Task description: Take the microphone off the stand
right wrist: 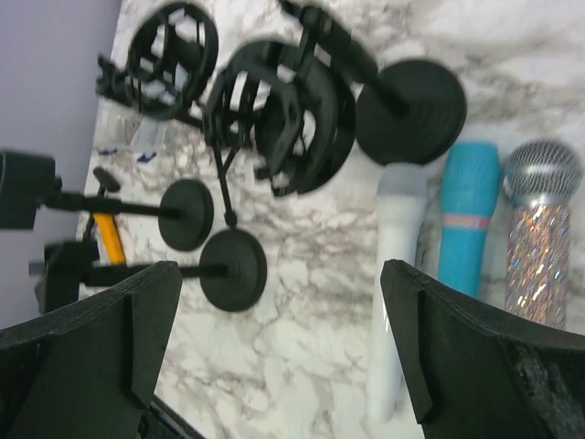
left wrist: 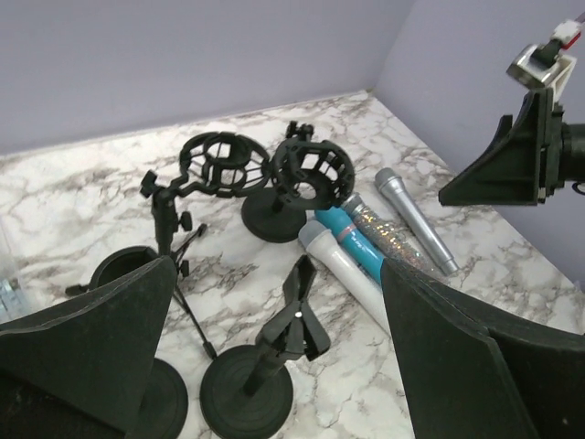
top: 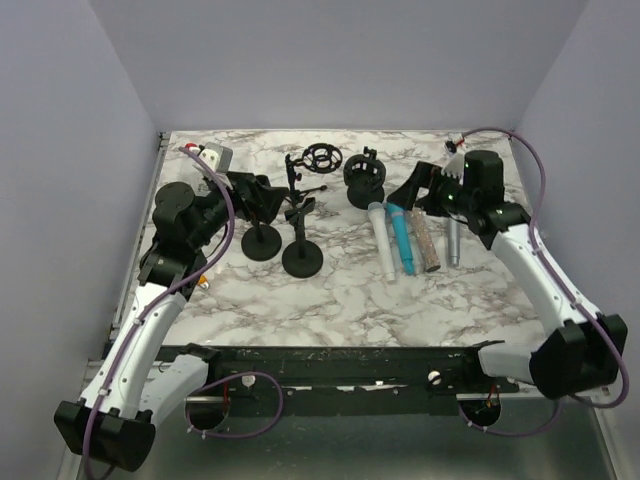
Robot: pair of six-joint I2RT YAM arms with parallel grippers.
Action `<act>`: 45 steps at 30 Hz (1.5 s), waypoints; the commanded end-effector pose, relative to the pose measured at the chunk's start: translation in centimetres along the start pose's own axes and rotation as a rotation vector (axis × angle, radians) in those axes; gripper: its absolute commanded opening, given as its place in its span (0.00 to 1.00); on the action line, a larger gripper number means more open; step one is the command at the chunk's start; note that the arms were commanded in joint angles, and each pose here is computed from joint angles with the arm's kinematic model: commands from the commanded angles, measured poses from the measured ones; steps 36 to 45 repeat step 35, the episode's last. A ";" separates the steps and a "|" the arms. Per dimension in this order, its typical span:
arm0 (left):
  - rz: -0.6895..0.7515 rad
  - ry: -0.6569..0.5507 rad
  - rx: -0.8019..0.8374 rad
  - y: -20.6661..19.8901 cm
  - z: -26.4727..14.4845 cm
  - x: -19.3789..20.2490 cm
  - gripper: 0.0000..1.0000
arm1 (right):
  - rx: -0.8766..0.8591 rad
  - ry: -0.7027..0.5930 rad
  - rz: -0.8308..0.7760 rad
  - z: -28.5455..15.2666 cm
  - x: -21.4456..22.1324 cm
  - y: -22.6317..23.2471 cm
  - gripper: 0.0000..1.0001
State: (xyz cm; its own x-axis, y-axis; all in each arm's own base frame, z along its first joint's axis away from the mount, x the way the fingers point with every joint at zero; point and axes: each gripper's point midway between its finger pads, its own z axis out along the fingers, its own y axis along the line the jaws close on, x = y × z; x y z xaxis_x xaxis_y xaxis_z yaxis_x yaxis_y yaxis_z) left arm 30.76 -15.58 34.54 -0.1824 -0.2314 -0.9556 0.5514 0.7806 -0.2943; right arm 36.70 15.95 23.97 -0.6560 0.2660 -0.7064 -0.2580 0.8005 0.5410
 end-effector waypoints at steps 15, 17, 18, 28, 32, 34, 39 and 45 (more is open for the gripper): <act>0.011 -0.317 0.134 -8.6 -13.4 -7.1 0.99 | 0.256 -0.458 -0.028 -20.1 3.3 -0.8 1.00; 0.009 -0.356 0.136 -9.0 -15.5 -6.8 0.99 | 0.263 -0.532 -0.011 -21.9 2.8 -0.6 1.00; 0.011 -0.378 0.131 -9.1 -16.6 -6.7 0.99 | 0.258 -0.567 -0.012 -22.9 2.5 -0.3 1.00; 0.036 -0.528 0.075 -9.3 -24.1 -6.2 0.99 | 0.269 -0.699 0.000 -26.0 0.5 0.6 1.00; 0.043 -0.522 0.042 -8.8 -24.5 -5.8 0.99 | 0.214 -0.682 -0.031 -24.7 1.0 0.9 1.00; 0.040 -0.518 0.039 -8.7 -24.5 -5.7 0.98 | 0.261 -0.619 0.003 -23.2 1.7 -0.3 1.00; 0.038 -0.517 0.041 -8.8 -24.5 -5.7 0.98 | 0.280 -0.599 0.020 -23.0 1.9 -0.7 1.00; 0.038 -0.517 0.041 -8.8 -24.5 -5.7 0.98 | 0.280 -0.599 0.020 -23.0 1.9 -0.7 1.00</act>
